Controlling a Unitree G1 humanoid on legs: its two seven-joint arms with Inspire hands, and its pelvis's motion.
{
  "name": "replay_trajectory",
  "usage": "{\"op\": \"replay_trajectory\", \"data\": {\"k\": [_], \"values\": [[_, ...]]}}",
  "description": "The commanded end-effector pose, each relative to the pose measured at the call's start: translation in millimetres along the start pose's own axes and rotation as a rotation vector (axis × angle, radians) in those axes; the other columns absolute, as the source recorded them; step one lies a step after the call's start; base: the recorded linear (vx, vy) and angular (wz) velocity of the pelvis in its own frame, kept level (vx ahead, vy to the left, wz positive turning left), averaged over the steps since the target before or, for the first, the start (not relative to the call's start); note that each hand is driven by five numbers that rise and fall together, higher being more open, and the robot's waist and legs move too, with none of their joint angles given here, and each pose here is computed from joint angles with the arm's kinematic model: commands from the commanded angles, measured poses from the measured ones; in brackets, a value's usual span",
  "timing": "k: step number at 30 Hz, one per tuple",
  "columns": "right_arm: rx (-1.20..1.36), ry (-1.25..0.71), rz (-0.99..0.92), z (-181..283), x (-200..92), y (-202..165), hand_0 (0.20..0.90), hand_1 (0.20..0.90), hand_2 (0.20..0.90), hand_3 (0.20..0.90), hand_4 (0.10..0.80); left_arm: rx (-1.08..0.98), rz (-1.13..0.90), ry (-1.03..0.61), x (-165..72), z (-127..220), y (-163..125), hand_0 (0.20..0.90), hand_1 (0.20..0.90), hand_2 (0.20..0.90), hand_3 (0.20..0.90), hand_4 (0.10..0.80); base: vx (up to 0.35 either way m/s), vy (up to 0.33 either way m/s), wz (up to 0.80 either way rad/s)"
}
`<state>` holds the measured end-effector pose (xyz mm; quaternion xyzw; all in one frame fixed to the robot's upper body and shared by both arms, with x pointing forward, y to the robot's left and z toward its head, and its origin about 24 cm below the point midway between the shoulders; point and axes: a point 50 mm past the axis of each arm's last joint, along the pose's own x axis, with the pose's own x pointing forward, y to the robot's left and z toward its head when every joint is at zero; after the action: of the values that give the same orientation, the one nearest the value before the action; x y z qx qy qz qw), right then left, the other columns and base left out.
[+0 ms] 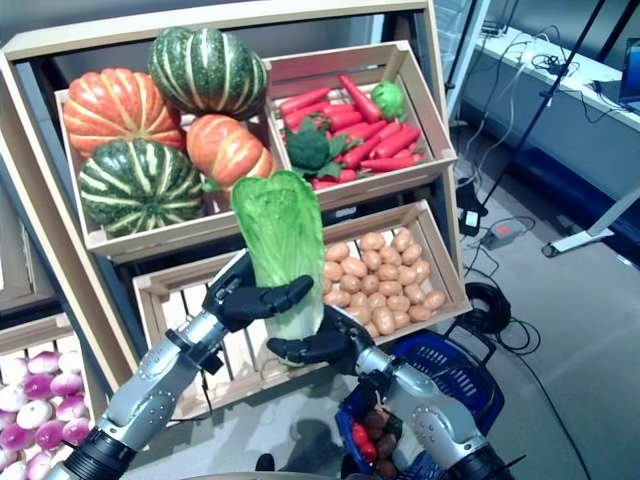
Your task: Put vegetables into the basket
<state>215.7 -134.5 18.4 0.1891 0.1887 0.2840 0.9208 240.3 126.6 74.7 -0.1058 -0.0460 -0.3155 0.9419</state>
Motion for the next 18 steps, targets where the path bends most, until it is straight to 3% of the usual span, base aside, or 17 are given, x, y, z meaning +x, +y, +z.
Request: {"op": "replay_trajectory", "data": {"k": [1, 9, 10, 14, 18], "values": [[-0.014, -0.440, -0.215, 69.3, -14.0, -16.6, 0.300, 0.300, 0.300, 0.300, 0.400, 0.295, 0.030, -0.224, -2.1, 50.7, 8.7, 0.900, 0.900, 0.900, 0.900, 0.800, 0.000, 0.000, 0.00], [-0.020, -0.504, -0.644, 58.9, -62.5, -62.1, 0.300, 0.300, 0.300, 0.300, 0.400, 0.837, 0.515, -0.345, -52.0, 89.9, 53.6, 0.900, 0.900, 0.900, 0.900, 0.800, -0.031, -0.014, -0.01], [-0.022, -0.506, -0.651, 59.1, -63.0, -62.8, 0.300, 0.300, 0.300, 0.300, 0.400, 0.845, 0.521, -0.348, -52.5, 90.5, 53.8, 0.900, 0.900, 0.900, 0.900, 0.800, -0.185, -0.009, 0.01], [-0.110, -0.636, -0.924, 76.5, -84.6, -90.0, 0.300, 0.300, 0.300, 0.300, 0.400, 1.240, 0.635, -0.365, -52.7, 107.3, 64.5, 0.900, 0.900, 0.900, 0.900, 0.800, -0.251, 0.000, 0.03], [-0.094, -0.778, -1.088, 100.3, -98.7, -104.4, 0.300, 0.300, 0.300, 0.300, 0.400, 1.372, 0.712, -0.341, -44.8, 119.1, 77.7, 0.900, 0.900, 0.900, 0.900, 0.800, -0.253, 0.005, 0.01]]}}
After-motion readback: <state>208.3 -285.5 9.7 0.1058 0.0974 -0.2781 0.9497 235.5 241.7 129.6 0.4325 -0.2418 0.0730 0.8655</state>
